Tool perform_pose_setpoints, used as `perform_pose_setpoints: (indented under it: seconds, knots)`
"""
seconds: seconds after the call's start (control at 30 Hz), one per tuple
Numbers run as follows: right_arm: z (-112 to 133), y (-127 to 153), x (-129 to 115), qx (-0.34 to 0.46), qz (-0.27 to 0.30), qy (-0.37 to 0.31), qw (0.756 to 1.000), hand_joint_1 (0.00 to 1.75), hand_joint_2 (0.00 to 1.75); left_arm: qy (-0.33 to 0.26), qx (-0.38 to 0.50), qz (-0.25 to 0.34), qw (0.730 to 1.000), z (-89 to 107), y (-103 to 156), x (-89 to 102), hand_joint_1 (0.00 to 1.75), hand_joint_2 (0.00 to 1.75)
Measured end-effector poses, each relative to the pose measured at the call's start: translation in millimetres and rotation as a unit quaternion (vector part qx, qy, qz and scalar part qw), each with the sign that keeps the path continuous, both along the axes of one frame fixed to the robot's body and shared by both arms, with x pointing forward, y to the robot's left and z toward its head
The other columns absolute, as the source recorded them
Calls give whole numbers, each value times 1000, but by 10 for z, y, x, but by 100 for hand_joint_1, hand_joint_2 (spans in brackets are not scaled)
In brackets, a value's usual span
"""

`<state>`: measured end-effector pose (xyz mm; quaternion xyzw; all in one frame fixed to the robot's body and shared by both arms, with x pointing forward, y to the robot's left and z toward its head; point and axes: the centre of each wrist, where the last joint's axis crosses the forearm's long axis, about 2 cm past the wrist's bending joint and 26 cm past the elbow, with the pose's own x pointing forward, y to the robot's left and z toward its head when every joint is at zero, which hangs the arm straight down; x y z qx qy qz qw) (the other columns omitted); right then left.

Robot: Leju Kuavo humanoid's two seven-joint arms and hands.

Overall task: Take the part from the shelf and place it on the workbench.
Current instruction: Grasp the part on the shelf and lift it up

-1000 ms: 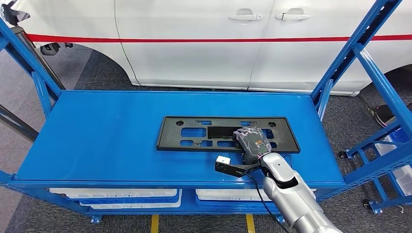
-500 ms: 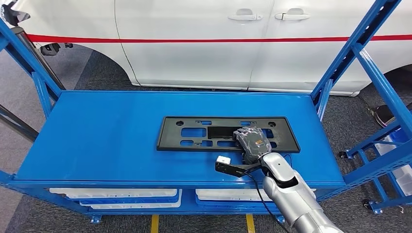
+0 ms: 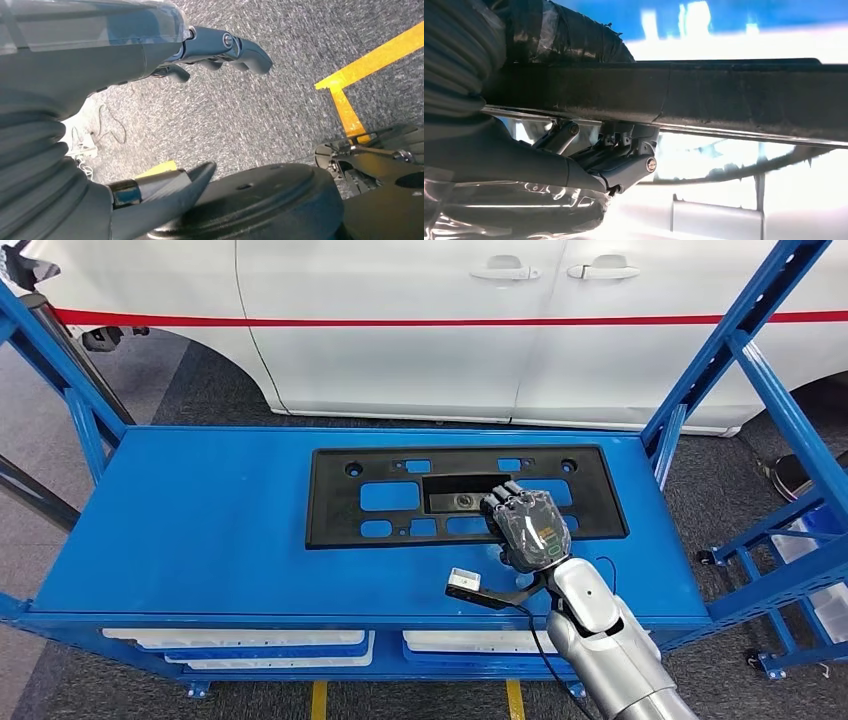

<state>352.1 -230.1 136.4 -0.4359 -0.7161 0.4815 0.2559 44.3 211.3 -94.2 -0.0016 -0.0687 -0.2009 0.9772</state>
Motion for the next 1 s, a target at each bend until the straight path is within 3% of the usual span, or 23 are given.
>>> perform_pose_setpoints:
  seconds: [0.2, 1.0]
  knots:
    - [42, -59, -132, -1, 8, -17, 1000, 175, 175, 2, -1, -6, 1000, -1, -10, -5, 0, 175]
    - [153, -98, -175, 1, 16, -33, 999, 175, 175, -1, -10, -17, 1000, -2, -19, 47, 0, 175]
